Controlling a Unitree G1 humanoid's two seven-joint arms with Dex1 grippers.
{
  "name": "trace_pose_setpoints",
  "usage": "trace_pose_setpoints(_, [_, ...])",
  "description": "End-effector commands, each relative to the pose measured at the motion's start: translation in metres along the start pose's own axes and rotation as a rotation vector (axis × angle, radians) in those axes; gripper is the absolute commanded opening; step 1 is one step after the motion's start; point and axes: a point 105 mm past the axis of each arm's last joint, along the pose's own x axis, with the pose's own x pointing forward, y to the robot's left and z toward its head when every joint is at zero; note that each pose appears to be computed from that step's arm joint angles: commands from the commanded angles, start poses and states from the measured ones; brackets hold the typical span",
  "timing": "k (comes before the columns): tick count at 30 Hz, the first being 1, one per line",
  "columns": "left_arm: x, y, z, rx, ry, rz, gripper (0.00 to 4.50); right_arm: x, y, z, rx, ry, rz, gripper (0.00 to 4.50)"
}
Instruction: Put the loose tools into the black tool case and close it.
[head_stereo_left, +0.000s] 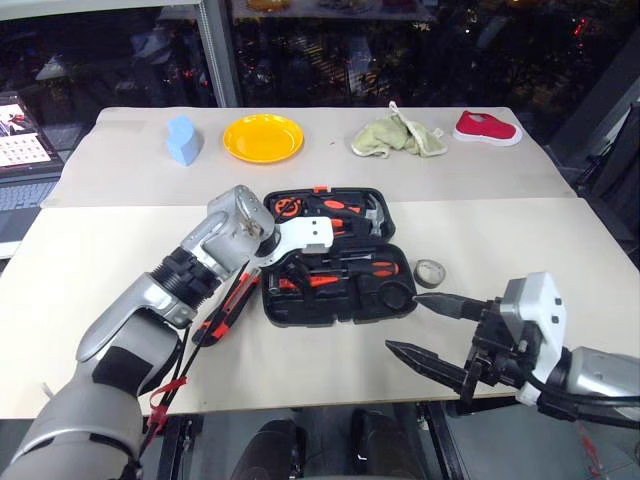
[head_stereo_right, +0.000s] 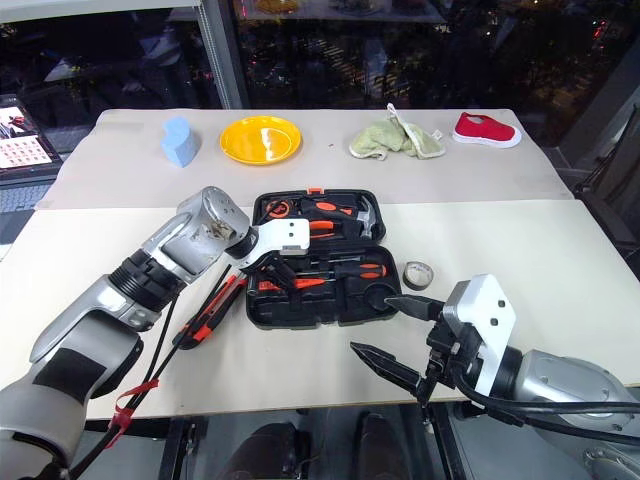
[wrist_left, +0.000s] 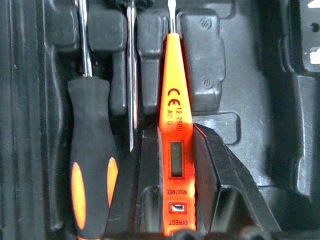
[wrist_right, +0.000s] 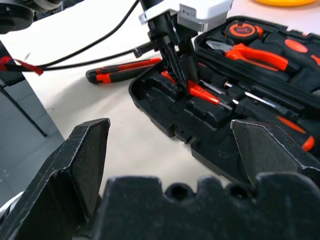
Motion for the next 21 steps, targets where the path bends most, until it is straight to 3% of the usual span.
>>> trace_pose_setpoints(1, [-0.007,0.001,0.001,-0.004,0.015,0.013,0.42,0.001,0.003,0.007,-0.037,-0.038,0.003,4.50])
trace_pose_setpoints(6, [-0.007,-0.001,0.002,0.013,0.005,0.013,0.42,0.002,-0.001,0.008,-0.038,-0.049,0.003,4.50])
trace_pose_setpoints(8, [-0.010,-0.002,0.004,0.020,-0.016,0.007,1.42,0.003,-0.001,0.008,-0.034,-0.052,0.009,4.50])
trace_pose_setpoints(14, [-0.040,-0.006,0.013,-0.016,-0.123,-0.018,3.54,0.003,0.000,0.006,-0.023,-0.043,0.027,4.50])
trace_pose_setpoints(19, [-0.071,-0.002,0.027,-0.004,-0.353,0.017,3.54,0.001,-0.003,0.006,-0.013,-0.042,0.029,4.50])
trace_pose_setpoints(20, [-0.074,-0.001,0.029,-0.002,-0.415,0.023,2.97,0.000,-0.003,0.006,-0.013,-0.040,0.029,4.50])
trace_pose_setpoints(21, [-0.077,-0.002,0.030,0.006,-0.469,0.019,2.82,0.000,-0.004,0.006,-0.013,-0.039,0.029,4.50])
